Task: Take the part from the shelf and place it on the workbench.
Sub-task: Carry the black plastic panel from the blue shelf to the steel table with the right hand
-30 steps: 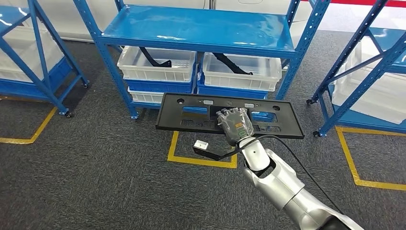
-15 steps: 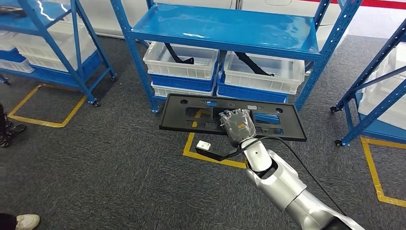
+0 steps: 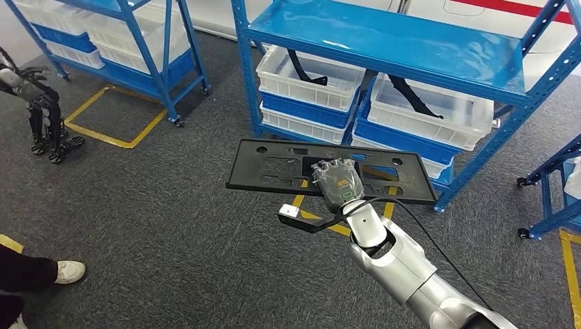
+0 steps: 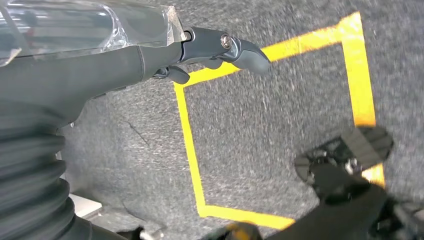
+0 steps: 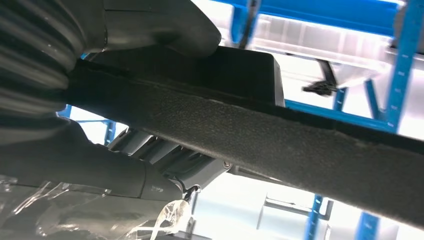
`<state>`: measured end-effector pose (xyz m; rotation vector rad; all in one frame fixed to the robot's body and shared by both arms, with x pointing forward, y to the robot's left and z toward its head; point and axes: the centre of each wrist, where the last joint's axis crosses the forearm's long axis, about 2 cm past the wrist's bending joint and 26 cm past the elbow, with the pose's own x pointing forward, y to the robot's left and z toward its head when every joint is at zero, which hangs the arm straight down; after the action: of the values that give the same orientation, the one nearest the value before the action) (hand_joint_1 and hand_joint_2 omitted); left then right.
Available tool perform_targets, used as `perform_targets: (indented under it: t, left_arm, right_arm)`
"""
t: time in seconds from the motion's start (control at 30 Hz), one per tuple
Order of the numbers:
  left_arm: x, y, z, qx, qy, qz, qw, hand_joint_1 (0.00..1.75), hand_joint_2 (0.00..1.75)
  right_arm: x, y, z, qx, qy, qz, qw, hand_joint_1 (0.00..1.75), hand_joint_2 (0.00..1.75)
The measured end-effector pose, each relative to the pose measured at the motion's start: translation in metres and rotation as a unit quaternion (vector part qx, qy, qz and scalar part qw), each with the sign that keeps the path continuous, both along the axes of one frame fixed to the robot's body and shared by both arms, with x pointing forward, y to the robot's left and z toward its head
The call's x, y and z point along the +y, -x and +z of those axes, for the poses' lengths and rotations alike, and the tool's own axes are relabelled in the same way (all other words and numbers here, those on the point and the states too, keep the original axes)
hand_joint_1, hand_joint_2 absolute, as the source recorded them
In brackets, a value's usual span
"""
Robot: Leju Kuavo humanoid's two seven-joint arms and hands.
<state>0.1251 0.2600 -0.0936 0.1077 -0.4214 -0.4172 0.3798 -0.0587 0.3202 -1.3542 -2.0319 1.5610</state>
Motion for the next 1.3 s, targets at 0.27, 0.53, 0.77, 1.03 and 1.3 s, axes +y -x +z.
perform_targets:
  t: [0.27,0.53,0.77,1.03,1.3]
  left_arm:
    - [0.000,0.000,0.000,-0.006,0.001,0.003,1.000,0.00,1.75]
    - [-0.001,0.016,-0.004,0.020,0.000,0.008,1.000,0.00,1.75]
    - [0.000,0.012,-0.003,0.019,-0.009,0.008,1.000,0.00,1.75]
    - [0.007,-0.006,0.001,-0.041,-0.002,0.021,0.999,0.00,1.75]
    - [-0.004,-0.051,0.021,-0.254,0.203,0.044,0.945,0.00,1.75]
  right_arm:
    - [-0.003,0.001,-0.006,0.006,0.000,-0.004,1.000,1.75,1.75]
    - [-0.006,0.000,-0.007,0.005,-0.006,-0.008,1.000,1.75,1.75]
    - [-0.008,0.000,-0.009,0.005,-0.005,-0.006,1.000,1.75,1.75]
    - [-0.010,0.000,-0.008,-0.001,-0.020,0.000,1.000,1.75,1.75]
    - [-0.026,-0.007,-0.015,0.017,-0.009,-0.010,1.000,1.75,1.75]
